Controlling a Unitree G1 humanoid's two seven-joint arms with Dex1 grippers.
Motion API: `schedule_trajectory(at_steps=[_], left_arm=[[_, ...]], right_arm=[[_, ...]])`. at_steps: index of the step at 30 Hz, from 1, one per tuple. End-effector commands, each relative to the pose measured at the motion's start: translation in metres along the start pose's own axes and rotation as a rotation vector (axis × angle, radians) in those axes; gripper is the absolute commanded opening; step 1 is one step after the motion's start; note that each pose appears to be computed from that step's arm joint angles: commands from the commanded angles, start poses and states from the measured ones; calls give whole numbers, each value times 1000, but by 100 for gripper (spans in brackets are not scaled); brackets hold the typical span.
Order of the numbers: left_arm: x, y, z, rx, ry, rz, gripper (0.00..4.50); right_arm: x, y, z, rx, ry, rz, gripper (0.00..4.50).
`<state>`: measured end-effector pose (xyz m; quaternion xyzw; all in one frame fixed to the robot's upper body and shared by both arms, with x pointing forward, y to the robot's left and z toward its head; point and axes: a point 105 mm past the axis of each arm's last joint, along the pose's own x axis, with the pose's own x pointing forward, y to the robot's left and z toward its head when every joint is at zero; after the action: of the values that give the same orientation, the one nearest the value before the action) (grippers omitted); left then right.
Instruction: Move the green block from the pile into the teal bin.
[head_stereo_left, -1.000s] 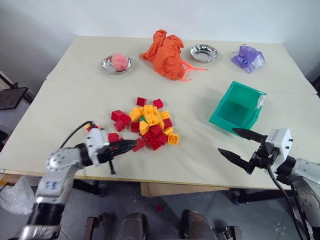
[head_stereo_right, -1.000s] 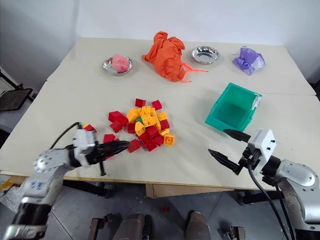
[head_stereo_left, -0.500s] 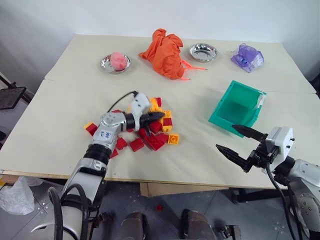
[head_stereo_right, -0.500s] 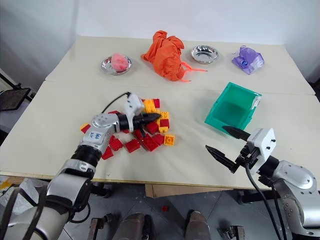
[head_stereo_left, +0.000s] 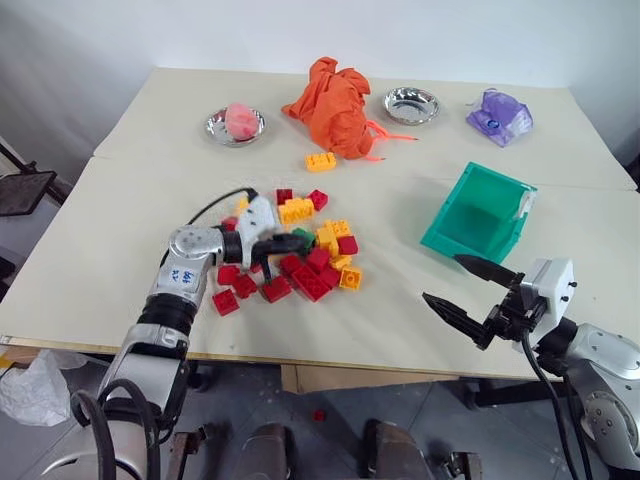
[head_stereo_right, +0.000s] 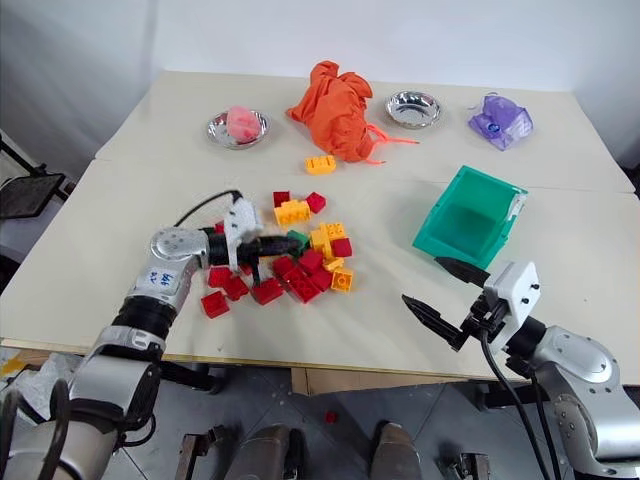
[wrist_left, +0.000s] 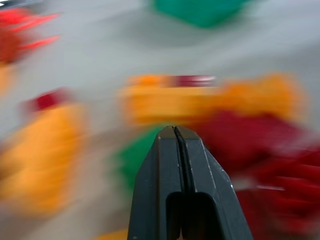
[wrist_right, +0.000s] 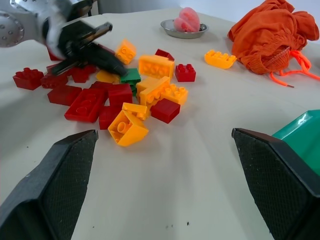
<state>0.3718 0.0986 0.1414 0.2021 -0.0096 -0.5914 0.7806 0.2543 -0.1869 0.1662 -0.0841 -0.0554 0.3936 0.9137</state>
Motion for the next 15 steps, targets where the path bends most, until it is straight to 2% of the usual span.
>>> schedule_trajectory(at_steps=[1,4,9,12,15], left_arm=[[-9,-13,7,32,-23,-61,2],[-23,-13,9,15,-58,-15,2],[-72,-10,10,-10,-105,130,2],[-106,-7,2,-27,-71,259,58],[-135,-9,-2,-69,-67,360,153]], right_arm=[[4,5,7,-4,-28,33,450],[5,4,7,-3,-25,42,450],[7,3,8,0,-20,55,450],[11,1,11,-5,-23,62,450],[22,2,16,-5,-18,80,450]])
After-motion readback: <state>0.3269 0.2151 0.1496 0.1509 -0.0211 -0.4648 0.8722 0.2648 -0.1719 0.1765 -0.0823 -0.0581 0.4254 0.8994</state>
